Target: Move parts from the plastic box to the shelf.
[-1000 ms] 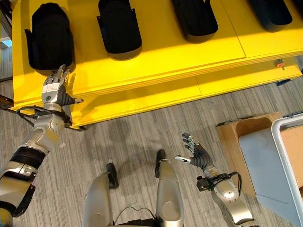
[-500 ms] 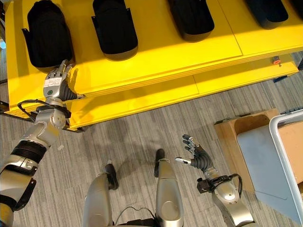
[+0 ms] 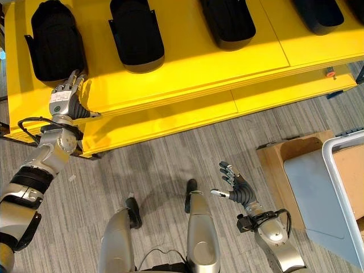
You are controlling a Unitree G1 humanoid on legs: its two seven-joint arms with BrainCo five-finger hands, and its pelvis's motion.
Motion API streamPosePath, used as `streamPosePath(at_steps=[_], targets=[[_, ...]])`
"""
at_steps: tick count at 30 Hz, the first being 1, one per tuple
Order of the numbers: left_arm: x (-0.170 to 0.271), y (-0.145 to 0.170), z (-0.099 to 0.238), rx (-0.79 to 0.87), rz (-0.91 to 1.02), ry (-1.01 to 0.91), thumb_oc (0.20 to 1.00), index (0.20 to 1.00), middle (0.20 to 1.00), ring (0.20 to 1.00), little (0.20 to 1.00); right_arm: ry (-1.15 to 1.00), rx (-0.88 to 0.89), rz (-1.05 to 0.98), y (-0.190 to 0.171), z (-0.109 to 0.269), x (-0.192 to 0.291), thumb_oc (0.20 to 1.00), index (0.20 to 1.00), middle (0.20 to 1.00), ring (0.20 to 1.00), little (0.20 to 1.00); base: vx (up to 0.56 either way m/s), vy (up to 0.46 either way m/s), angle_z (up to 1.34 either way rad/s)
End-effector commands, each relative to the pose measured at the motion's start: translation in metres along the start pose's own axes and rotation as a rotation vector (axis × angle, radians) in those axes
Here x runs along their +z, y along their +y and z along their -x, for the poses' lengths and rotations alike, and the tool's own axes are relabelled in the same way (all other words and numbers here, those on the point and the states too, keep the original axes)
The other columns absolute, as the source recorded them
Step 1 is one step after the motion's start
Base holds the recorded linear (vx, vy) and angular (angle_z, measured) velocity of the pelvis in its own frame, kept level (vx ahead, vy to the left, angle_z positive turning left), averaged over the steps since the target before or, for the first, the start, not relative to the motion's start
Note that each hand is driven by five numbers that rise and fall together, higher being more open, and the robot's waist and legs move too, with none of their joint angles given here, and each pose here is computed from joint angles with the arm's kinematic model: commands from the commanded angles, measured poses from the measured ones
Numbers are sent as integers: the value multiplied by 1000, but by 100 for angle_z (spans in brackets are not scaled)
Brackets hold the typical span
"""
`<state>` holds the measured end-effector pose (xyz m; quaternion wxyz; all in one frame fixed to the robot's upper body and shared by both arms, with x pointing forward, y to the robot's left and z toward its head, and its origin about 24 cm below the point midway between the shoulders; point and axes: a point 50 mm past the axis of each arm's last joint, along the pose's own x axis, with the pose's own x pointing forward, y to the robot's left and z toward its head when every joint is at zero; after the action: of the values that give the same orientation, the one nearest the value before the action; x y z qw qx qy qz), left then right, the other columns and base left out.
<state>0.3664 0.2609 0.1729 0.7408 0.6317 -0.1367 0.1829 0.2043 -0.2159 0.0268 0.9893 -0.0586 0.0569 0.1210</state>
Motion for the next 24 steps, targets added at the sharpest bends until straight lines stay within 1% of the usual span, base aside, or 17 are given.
streamPosePath(at_steps=[1, 8, 12, 16, 19, 24], targets=[[-19, 20, -6, 65, -68, 27, 1000, 1000, 1000, 1000, 1000, -47, 8, 14, -4, 12, 8, 1000, 1000, 1000, 1000, 1000, 0, 0, 0], [-17, 26, -7, 99, -36, 15, 1000, 1000, 1000, 1000, 1000, -44, 13, 11, -3, 13, 7, 1000, 1000, 1000, 1000, 1000, 0, 0, 0], [-8, 33, -5, 142, 13, -30, 1000, 1000, 1000, 1000, 1000, -42, 10, 10, -4, 13, 7, 1000, 1000, 1000, 1000, 1000, 0, 0, 0], [-4, 37, 5, 179, 48, -64, 1000, 1000, 1000, 1000, 1000, -46, 4, 12, -4, 12, 7, 1000, 1000, 1000, 1000, 1000, 0, 0, 0], [2, 46, 12, 235, 69, -103, 1000, 1000, 1000, 1000, 1000, -51, -3, 12, -5, 11, 8, 1000, 1000, 1000, 1000, 1000, 0, 0, 0], [3, 57, 30, 291, 54, -155, 1000, 1000, 1000, 1000, 1000, -59, -12, 8, -6, 10, 10, 1000, 1000, 1000, 1000, 1000, 0, 0, 0]])
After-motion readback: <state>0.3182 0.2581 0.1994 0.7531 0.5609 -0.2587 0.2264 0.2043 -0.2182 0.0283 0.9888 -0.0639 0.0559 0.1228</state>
